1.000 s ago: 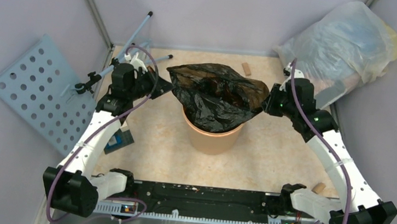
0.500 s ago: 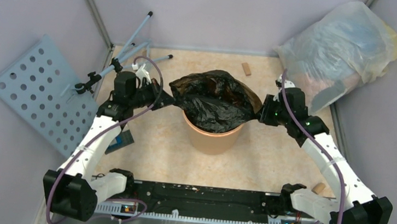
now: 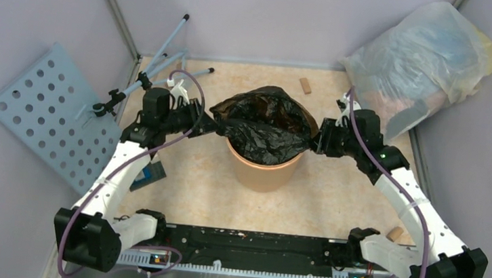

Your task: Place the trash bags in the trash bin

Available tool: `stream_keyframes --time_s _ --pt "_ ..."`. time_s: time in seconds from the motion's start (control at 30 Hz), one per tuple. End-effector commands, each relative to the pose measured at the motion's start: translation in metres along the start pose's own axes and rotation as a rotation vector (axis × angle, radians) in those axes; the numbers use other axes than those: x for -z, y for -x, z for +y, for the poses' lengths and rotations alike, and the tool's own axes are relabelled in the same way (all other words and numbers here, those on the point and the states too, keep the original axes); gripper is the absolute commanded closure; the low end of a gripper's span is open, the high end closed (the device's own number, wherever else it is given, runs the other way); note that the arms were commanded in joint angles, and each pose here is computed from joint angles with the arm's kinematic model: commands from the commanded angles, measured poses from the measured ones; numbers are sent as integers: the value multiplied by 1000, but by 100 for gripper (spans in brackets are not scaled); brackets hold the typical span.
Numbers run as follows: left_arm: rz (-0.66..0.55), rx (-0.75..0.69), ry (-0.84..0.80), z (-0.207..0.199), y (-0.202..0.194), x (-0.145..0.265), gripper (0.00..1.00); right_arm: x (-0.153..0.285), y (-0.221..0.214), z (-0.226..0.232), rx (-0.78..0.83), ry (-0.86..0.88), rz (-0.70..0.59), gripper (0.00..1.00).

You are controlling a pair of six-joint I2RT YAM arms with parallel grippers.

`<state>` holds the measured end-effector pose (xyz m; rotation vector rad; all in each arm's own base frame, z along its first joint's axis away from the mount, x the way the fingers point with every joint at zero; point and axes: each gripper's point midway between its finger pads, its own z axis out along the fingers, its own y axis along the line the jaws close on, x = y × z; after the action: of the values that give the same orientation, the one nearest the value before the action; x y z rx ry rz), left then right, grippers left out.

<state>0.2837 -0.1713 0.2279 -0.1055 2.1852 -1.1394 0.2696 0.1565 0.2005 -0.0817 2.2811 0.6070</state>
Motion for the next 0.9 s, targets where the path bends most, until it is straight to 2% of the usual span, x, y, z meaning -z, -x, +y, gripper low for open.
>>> stream_keyframes --time_s 0.0,0.1,0.23,0.3,0.53,0.73,0.87 --pt "-109 -134 -26 -37 33 26 59 18 23 23 40 96 -89 56" --pt "-143 -144 18 -36 34 38 43 21 25 23 46 92 -89 54" --pt "-170 -143 70 -34 30 52 23 24 25 15 57 43 -82 43" --pt "-181 -144 95 -32 29 58 18 28 29 11 64 10 -96 39" --pt "-173 -164 111 -37 23 71 14 54 55 -1 106 -105 -178 32" --pt "-187 -261 66 -53 22 84 13 95 87 18 191 -52 -331 32" --pt "-139 -279 -15 -68 10 87 15 105 102 28 292 -25 -360 31"
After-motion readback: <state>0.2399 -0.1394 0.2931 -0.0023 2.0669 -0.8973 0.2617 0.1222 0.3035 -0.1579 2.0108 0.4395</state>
